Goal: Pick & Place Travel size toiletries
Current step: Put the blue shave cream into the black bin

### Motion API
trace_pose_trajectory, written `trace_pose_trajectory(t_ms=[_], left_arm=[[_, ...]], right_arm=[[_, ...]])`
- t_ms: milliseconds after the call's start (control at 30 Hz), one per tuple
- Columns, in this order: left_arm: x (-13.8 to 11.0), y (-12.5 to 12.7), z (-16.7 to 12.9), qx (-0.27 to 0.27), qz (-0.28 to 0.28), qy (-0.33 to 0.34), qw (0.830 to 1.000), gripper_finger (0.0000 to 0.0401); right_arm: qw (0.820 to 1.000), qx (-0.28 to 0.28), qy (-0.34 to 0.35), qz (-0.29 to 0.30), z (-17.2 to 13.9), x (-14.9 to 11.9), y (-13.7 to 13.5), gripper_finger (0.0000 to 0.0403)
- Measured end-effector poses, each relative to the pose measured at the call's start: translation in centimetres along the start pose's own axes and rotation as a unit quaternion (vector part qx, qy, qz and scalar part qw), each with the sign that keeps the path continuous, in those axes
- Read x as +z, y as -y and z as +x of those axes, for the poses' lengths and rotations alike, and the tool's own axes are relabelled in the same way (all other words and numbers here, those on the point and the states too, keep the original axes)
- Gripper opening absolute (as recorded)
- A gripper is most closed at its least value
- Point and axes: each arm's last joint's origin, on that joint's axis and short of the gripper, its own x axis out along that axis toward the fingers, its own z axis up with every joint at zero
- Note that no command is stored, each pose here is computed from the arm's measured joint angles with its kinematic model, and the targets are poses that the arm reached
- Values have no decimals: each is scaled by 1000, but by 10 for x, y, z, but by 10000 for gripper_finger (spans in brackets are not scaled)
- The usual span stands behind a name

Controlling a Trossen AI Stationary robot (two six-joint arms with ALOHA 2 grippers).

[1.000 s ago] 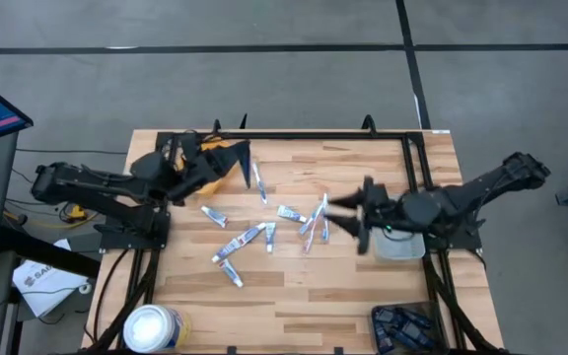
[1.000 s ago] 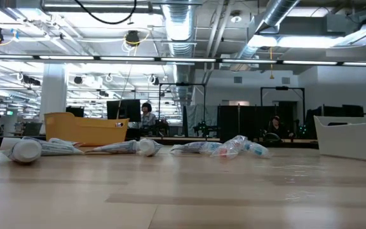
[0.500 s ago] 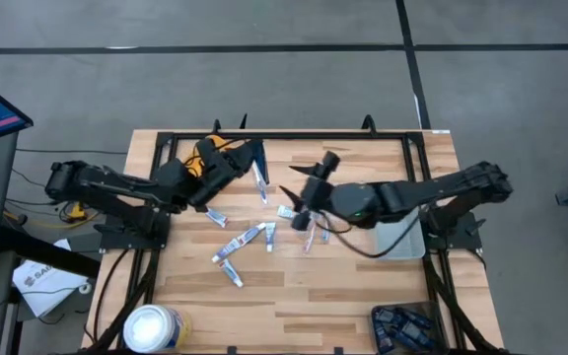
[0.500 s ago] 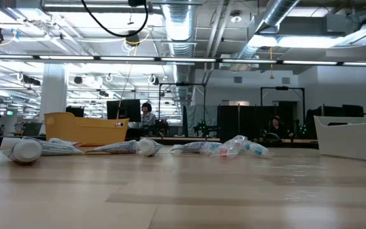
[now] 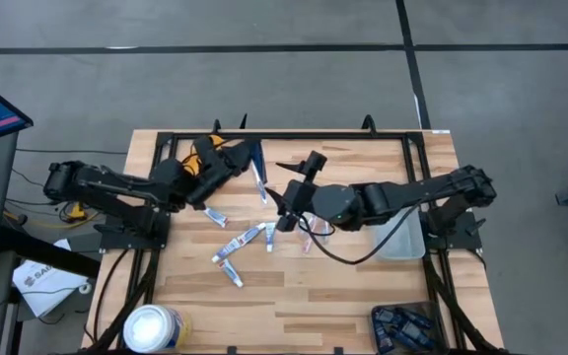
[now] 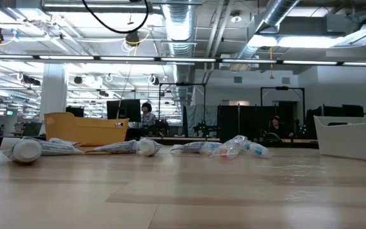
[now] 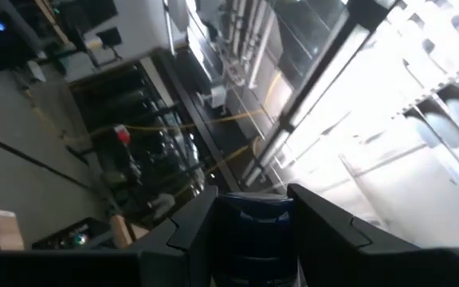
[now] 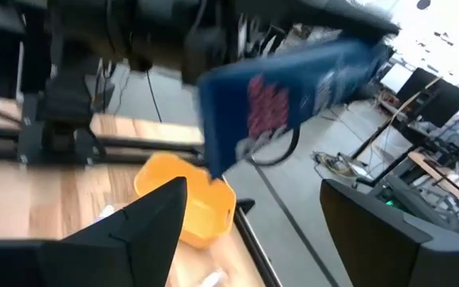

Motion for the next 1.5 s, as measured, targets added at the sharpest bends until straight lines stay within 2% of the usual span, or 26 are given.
trace_pose_trajectory(t_ms=[200,367,500,1100,1300,1500], left_arm=[[0,0,0,-7,1,-10,1000,138],[0,0,0,-7,-1,-9,1000,138],[-1,0,0,-8,-1,-12,1000,138],[-5,-1,1,-27,1,-41,999,138],[-5,0,1,-28,2,-43,999,138],[-5,0,1,-36,0,-52,998,138]], right_arm=[[999,-3,28,23,-8,10,8,281],[999,-2,36,18,-6,11,11,281],[998,24,49,20,-5,12,11,281],[998,27,51,22,1,11,9,279],[999,15,43,18,-2,10,7,256],[999,5,38,11,-6,11,6,216]])
